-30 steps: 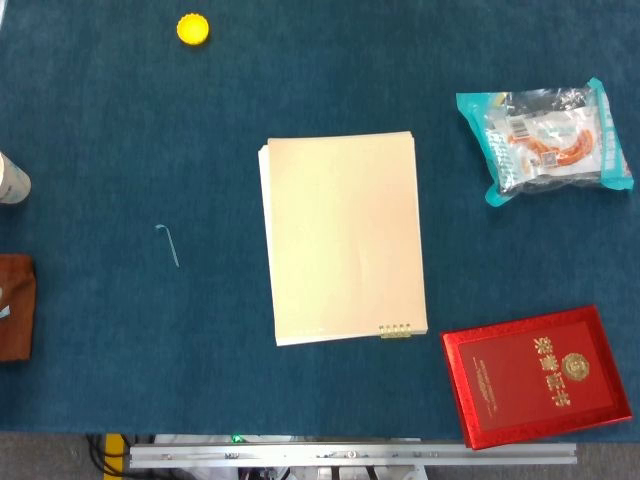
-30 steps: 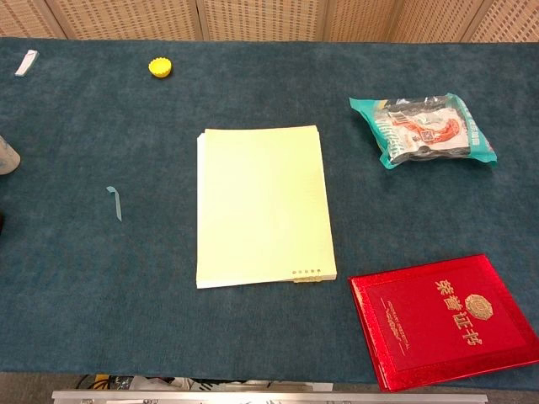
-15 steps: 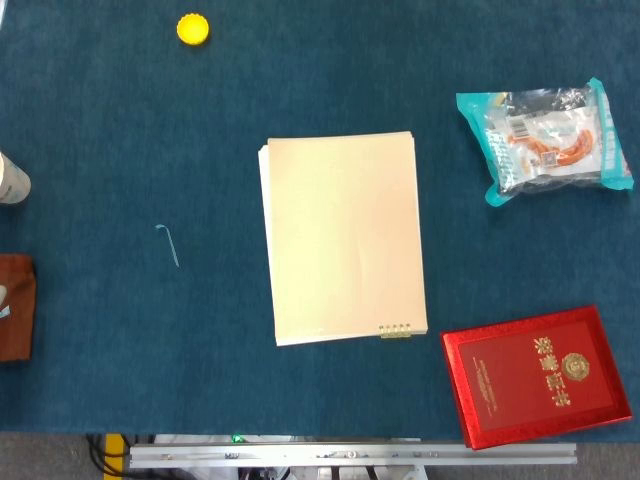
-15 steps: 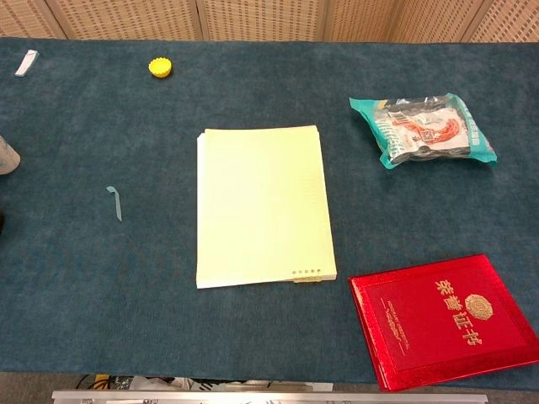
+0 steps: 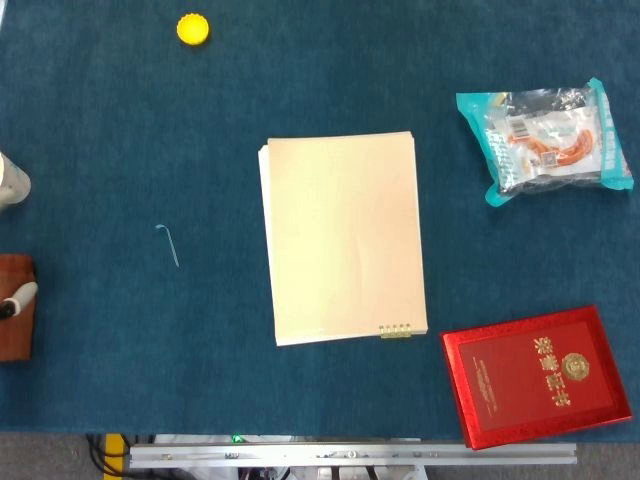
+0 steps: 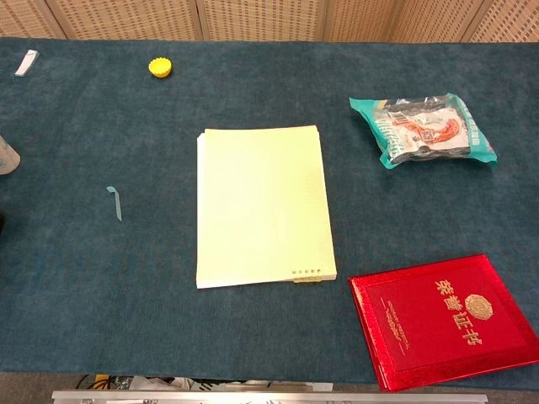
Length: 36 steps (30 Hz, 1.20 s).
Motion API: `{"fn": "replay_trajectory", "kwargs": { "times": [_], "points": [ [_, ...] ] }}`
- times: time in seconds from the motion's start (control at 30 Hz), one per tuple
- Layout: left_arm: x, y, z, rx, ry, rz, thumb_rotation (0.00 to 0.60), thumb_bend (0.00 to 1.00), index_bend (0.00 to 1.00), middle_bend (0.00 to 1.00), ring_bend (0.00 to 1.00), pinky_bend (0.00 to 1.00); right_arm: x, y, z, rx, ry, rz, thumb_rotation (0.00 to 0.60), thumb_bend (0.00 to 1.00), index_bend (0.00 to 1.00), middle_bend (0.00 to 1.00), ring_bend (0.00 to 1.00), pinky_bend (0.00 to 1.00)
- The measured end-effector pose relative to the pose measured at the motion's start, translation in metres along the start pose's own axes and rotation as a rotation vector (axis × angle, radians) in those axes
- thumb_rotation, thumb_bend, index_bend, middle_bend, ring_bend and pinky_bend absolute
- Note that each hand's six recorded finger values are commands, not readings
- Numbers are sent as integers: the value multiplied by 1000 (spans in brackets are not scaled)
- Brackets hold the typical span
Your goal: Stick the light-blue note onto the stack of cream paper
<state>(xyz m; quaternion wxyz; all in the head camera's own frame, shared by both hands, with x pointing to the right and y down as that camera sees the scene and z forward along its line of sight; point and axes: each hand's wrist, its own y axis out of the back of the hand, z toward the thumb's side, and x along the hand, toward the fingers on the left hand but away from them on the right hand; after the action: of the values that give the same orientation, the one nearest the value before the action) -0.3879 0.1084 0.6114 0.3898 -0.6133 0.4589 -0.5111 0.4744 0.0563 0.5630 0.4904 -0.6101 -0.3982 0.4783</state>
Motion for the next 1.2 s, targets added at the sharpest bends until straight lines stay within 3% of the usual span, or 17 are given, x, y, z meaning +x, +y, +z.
{"fn": "replay_trajectory", "kwargs": {
  "times": [0.37,0.8,1.0,1.2],
  "points": [
    [38,-23,28,38,-188,-171,600,132,301,644,673,792,2,-3,-1,1,-2,14,600,14,48,148,0,0],
    [88,-59,43,175,-375,-373,600,226,354,751,803,833,1,-11,1,11,-13,46,600,14,48,148,0,0],
    [102,-72,52,192,-429,-402,600,324,437,789,832,838,0,-12,2,14,-19,50,600,14,48,148,0,0],
    [110,-85,57,199,-477,-404,600,329,491,818,856,839,0,-14,2,17,-23,58,600,14,48,148,0,0]
  ]
}}
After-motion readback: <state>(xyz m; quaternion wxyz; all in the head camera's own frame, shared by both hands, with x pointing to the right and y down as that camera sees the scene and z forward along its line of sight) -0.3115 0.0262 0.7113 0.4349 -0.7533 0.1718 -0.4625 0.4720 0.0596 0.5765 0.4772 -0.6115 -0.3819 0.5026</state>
